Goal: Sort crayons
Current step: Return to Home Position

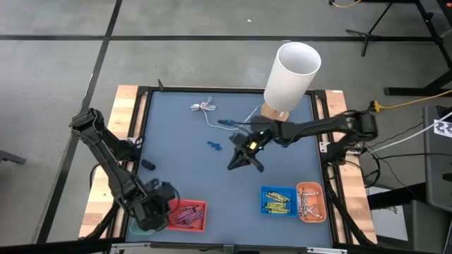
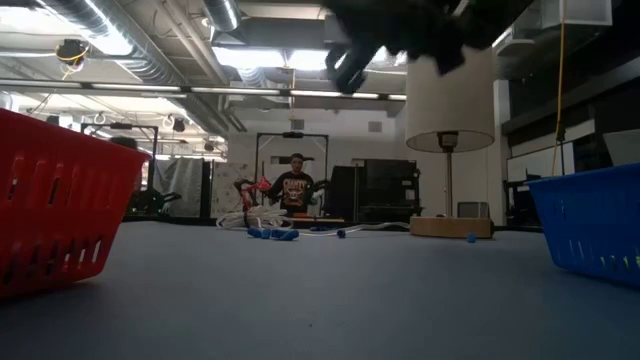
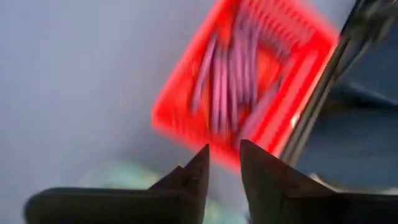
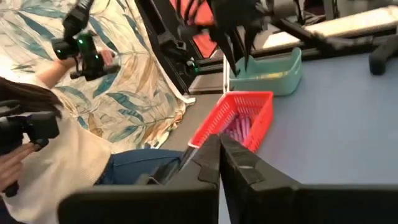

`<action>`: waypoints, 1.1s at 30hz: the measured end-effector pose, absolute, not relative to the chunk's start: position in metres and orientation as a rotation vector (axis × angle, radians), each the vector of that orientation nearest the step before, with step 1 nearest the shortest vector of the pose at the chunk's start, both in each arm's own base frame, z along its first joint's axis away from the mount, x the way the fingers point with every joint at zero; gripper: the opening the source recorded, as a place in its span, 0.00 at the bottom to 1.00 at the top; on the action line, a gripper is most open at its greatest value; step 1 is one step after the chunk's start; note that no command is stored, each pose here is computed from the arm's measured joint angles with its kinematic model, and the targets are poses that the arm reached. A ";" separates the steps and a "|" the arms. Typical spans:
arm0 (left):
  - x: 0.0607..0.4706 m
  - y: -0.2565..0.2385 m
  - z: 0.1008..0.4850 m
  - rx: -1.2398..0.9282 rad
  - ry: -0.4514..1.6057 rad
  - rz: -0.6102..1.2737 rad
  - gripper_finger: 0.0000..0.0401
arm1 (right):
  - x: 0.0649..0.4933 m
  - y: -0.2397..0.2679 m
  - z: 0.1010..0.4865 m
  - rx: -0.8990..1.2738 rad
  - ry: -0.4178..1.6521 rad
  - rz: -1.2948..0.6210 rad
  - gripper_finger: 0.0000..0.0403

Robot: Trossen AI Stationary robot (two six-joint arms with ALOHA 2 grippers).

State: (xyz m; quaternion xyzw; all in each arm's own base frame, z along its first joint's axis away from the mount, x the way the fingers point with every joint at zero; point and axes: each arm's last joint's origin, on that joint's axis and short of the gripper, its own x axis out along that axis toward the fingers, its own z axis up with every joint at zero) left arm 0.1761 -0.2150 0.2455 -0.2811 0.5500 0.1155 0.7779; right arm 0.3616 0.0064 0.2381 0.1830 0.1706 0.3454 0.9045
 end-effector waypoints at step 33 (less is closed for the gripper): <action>0.201 -0.038 0.341 0.236 0.455 0.183 0.00 | 0.138 0.000 0.351 0.036 0.163 0.160 0.01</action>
